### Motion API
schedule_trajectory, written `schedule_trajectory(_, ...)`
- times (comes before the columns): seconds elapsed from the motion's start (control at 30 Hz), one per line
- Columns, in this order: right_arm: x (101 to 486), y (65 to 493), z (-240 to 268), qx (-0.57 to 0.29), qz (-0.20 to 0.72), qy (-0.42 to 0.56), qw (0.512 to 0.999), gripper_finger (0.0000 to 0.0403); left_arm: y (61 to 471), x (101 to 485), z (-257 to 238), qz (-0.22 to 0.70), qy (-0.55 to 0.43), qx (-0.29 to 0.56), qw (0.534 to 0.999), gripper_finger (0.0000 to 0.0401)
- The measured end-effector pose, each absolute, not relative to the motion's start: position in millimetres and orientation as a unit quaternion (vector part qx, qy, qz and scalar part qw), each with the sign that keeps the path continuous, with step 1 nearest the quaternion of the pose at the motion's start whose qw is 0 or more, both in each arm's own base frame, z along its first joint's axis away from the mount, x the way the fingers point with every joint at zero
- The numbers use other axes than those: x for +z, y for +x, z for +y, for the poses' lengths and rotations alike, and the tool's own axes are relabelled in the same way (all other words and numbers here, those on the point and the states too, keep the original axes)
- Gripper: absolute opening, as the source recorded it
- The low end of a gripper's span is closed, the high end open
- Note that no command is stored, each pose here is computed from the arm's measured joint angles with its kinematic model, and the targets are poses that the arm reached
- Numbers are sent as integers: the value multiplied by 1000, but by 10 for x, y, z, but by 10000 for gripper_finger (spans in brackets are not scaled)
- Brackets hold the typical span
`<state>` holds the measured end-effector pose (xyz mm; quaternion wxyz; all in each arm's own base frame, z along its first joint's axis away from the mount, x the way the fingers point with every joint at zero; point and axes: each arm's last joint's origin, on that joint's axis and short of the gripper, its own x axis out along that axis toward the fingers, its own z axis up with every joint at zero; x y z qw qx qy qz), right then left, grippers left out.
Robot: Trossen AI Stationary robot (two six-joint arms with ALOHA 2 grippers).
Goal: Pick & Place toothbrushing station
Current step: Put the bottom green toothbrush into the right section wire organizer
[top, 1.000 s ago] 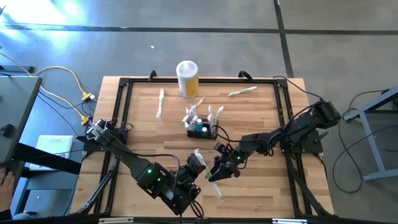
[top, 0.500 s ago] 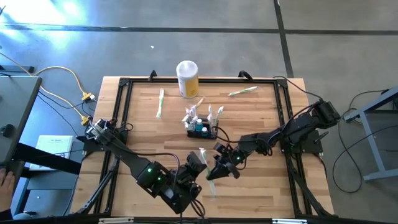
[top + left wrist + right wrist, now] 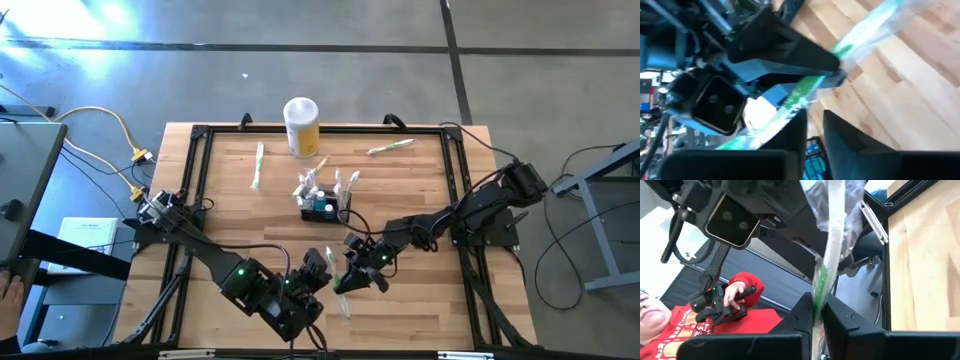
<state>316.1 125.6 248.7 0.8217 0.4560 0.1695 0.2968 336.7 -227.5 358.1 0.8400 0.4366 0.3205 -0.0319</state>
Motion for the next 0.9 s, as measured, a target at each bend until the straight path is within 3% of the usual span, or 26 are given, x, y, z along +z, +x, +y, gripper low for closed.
schedule_trajectory(0.17, 2503, 3154, 1267, 299, 164, 444, 828, 14, 3366, 3581, -2270, 319, 448, -8, 835, 114)
schedule_trajectory(0.3, 2556, 3097, 1243, 293, 171, 419, 842, 14, 3308, 3637, -2289, 311, 436, -8, 845, 141)
schedule_trajectory(0.53, 2750, 2804, 1064, 195, 201, 340, 898, 14, 3083, 3715, -2224, 346, 375, -4, 860, 148)
schedule_trajectory(0.9, 3280, 2142, 643, -32, 93, 124, 987, 14, 2923, 3760, -2060, 390, 307, 28, 868, 148)
